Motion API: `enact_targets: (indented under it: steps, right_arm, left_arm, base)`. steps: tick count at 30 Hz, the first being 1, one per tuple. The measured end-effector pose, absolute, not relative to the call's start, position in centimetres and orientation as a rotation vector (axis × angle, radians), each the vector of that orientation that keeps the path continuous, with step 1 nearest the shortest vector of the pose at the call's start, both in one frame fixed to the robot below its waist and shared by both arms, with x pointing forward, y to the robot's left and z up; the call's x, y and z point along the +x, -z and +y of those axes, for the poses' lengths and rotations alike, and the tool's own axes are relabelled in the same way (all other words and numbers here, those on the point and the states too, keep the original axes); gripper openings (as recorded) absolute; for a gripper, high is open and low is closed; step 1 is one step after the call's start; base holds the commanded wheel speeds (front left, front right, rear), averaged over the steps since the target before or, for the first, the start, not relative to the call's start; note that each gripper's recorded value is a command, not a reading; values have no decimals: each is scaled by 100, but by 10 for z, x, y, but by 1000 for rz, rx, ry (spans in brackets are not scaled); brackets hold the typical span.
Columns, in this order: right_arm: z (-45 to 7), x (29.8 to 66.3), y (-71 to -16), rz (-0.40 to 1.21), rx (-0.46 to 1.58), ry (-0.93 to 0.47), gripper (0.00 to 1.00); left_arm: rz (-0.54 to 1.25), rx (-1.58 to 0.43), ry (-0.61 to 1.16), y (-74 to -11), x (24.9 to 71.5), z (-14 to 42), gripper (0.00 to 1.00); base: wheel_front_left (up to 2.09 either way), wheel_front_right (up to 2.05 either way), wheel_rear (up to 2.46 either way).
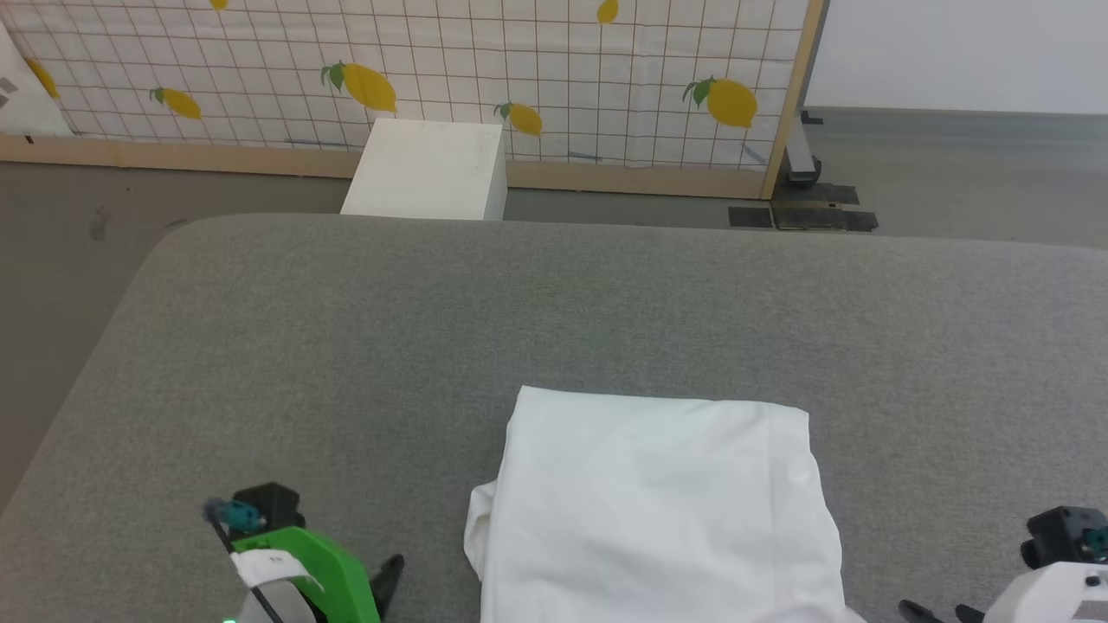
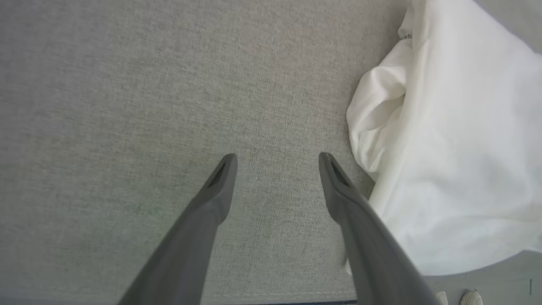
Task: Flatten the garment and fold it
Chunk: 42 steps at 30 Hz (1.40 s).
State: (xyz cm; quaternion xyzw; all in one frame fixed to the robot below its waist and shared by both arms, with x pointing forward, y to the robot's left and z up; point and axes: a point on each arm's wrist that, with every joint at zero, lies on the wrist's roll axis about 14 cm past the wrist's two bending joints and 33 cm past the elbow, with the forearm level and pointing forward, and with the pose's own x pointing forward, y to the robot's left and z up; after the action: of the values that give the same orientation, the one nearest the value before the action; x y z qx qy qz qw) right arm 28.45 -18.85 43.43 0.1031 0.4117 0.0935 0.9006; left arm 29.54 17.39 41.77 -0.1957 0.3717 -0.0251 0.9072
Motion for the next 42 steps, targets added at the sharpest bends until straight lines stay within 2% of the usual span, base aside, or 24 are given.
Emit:
enact_targets:
  steps: [4, 10, 13, 16, 22, 29, 42]
  right_arm:
    - [-206, 288, -452, 837, 227, -164, 100]
    - [-223, 322, -488, 728, 232, -144, 100]
    - [-218, 341, -494, 718, 197, -191, 100]
    - [-201, 350, -481, 772, 184, -274, 100]
    - [-178, 343, -431, 970, 201, -388, 100]
    - [-153, 344, -398, 1082, 261, -470, 100]
    - [-99, 360, -389, 1096, 261, -629, 100]
  left_arm:
    - [599, -391, -1, -453, 314, 197, 100]
    - [163, -311, -63, -528, 349, 227, 100]
    - [-61, -246, -82, -562, 360, 236, 100]
    - [-207, -194, -95, -580, 366, 237, 100]
    - [-217, -178, -125, -568, 377, 234, 100]
    - [-174, -162, -162, -549, 385, 240, 100]
    - [-159, -183, -152, -537, 393, 233, 100]
  base:
    - [0, 0, 0]
    - [0, 0, 0]
    - [0, 0, 0]
    - [0, 0, 0]
    - [0, 0, 0]
    - [0, 0, 0]
    - [0, 0, 0]
